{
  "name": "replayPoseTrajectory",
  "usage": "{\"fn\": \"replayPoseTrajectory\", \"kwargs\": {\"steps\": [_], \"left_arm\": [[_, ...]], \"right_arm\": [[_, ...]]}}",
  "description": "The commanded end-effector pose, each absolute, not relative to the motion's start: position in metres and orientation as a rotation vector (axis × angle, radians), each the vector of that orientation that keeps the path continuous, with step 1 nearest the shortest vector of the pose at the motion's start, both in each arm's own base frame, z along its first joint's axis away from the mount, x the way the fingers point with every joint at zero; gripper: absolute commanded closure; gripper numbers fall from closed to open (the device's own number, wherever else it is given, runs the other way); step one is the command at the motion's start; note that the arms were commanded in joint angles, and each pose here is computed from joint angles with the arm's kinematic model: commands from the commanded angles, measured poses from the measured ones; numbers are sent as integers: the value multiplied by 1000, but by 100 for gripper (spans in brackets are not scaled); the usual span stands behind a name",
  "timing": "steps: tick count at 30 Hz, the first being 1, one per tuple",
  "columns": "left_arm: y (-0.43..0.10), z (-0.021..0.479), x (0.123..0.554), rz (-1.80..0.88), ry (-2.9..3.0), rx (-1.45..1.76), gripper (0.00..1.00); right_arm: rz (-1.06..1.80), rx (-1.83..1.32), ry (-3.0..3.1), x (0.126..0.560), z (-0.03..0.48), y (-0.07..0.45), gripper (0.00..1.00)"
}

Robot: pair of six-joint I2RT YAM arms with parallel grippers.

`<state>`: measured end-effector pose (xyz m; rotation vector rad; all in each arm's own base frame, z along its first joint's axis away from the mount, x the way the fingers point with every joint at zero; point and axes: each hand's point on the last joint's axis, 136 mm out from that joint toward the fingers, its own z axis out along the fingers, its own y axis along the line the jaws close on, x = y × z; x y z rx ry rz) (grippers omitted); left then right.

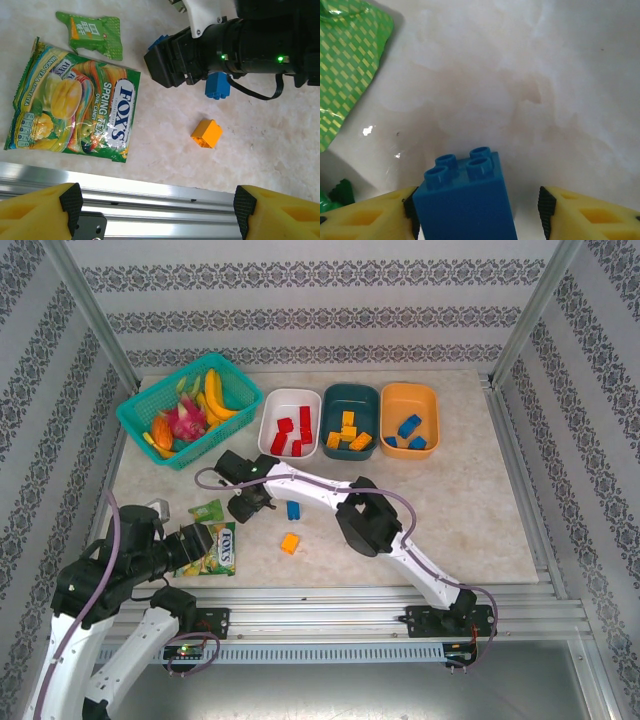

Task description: Sort the legos into containers by color

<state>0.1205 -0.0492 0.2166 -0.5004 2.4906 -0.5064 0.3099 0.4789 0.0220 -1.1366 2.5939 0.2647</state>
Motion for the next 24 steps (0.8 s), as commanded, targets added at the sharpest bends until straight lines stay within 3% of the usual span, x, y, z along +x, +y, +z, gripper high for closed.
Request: {"fn": "replayPoseTrajectory", "kwargs": {"steps": [1,9,17,24], "left_arm": [[-49,218,114,-490,2529,-457,19],[-79,228,134,-682,2486,-358,18],[-129,273,201,-965,2346,-272,19],[-185,306,292,-1114,2276,-209,18]], "right_arm": [[228,-1135,2591,310,24,480,45],[266,-1053,2533,319,69,480,74],[349,-787,2465,361,168,422,78],[414,-343,2514,418,204,293,78]]}}
